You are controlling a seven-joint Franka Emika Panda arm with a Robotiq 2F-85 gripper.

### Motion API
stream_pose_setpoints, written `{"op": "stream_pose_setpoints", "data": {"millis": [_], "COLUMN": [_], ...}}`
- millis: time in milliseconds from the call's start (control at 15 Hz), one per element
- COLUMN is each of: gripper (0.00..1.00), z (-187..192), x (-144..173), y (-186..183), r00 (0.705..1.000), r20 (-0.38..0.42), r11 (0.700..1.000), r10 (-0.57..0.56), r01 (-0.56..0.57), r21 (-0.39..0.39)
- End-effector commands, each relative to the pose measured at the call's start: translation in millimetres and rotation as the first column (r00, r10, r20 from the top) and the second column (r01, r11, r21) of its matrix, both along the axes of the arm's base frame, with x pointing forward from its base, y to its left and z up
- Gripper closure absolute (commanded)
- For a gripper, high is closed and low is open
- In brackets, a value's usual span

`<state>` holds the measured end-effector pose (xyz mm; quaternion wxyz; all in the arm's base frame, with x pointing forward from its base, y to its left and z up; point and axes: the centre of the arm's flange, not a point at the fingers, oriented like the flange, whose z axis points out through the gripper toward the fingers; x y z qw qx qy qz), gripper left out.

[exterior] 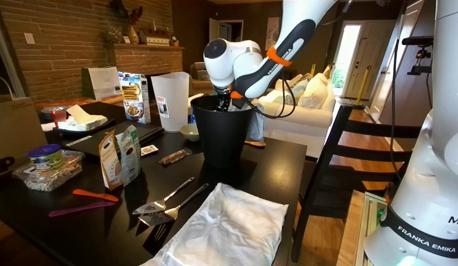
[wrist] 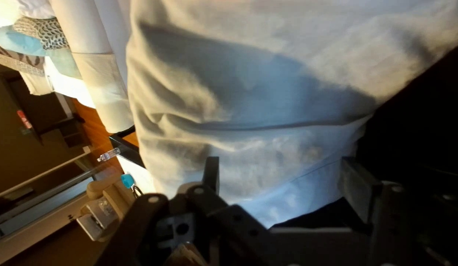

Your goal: Remove the white cloth from the bin and put it on the table.

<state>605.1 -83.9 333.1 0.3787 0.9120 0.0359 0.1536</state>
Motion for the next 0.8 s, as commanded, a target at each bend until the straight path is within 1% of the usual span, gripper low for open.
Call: {"op": "stream_pose_setpoints", "data": {"millis": [0, 333, 400, 467, 667, 733], "gripper": [0.00, 0.00, 0.03, 0.09, 0.03, 0.13], "z": [-19, -25, -28, -31, -39, -42], "x": [0, 1, 0, 0, 0, 0], "y": [-6, -8, -8, -8, -7, -7], "r00": [0.999, 0.996, 0.995, 0.994, 0.992, 0.992], "r20": [0.005, -0.011, -0.021, -0.032, -0.051, -0.055], "r11": [0.999, 0.993, 0.991, 0.989, 0.988, 0.987], "r10": [0.046, 0.091, 0.100, 0.106, 0.111, 0.112], "r01": [-0.045, -0.091, -0.101, -0.109, -0.116, -0.118], "r21": [-0.023, -0.079, -0.093, -0.101, -0.106, -0.105]}}
